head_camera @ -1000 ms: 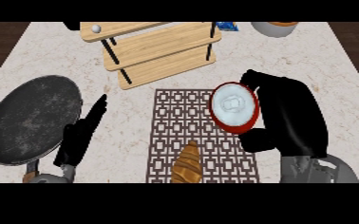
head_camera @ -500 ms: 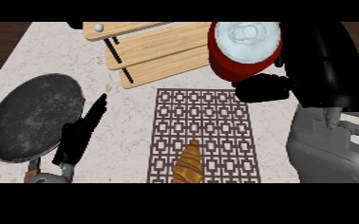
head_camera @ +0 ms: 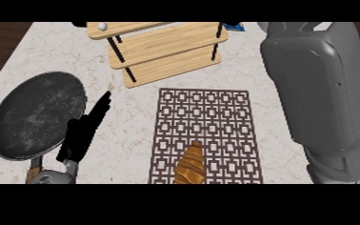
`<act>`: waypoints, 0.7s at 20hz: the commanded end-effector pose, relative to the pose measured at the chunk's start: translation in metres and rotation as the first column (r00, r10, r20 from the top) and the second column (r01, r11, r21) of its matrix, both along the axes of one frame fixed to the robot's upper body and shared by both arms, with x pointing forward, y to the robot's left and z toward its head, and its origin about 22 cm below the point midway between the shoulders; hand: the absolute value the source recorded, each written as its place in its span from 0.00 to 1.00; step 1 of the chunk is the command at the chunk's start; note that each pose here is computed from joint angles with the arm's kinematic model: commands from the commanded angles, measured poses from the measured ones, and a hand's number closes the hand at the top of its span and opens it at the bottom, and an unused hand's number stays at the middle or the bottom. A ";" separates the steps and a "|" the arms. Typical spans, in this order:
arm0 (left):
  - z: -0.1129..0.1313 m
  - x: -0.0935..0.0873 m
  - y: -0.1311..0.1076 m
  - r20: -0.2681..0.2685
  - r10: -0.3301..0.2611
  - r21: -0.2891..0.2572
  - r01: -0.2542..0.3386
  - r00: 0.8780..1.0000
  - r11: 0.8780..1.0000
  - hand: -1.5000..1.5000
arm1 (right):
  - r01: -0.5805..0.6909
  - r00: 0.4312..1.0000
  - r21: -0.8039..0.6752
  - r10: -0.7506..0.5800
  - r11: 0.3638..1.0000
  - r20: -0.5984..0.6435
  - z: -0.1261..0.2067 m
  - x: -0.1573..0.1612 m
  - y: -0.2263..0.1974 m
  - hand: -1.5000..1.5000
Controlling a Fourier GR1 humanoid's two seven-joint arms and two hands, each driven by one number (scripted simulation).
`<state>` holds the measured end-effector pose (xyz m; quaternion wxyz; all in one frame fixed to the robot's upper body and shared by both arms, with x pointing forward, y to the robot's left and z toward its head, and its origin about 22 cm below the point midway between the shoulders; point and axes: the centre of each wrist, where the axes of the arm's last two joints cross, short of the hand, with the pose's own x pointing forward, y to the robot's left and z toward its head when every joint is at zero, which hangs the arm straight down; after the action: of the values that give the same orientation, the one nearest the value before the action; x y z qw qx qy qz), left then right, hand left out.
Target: Pick the can from the placemat and place it in the tiered shelf
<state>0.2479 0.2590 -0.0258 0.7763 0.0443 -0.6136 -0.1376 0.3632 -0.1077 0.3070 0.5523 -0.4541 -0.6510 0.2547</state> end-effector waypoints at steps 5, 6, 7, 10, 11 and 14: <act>-0.009 -0.005 -0.004 0.007 -0.005 0.022 0.004 1.000 1.000 0.50 | -0.028 0.999 -0.076 0.026 0.997 -0.028 0.011 0.059 0.023 1.00; -0.018 -0.004 -0.008 0.011 -0.021 0.005 0.021 1.000 1.000 0.50 | -0.058 0.997 -0.082 0.054 0.995 -0.049 -0.014 0.063 0.036 1.00; -0.017 -0.009 0.009 -0.004 -0.015 0.003 0.015 1.000 1.000 0.50 | -0.064 0.995 -0.103 0.055 0.993 -0.085 -0.018 0.065 0.041 1.00; -0.007 0.005 -0.003 0.004 -0.028 0.000 0.028 1.000 1.000 0.50 | -0.079 0.993 -0.077 0.072 0.994 -0.090 -0.013 0.080 0.045 1.00; -0.003 0.006 0.002 0.006 -0.005 0.006 0.005 1.000 1.000 0.50 | -0.102 0.990 -0.106 0.090 0.989 -0.109 -0.037 0.086 0.038 1.00; -0.015 -0.003 -0.012 -0.002 -0.050 0.000 0.050 0.999 0.999 0.50 | -0.110 0.983 -0.101 0.093 0.989 -0.157 -0.044 0.087 0.062 1.00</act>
<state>0.2512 0.2529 -0.0288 0.7641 0.0375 -0.6261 -0.1506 0.4456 -0.0677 0.2764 0.5538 -0.4405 -0.6268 0.3261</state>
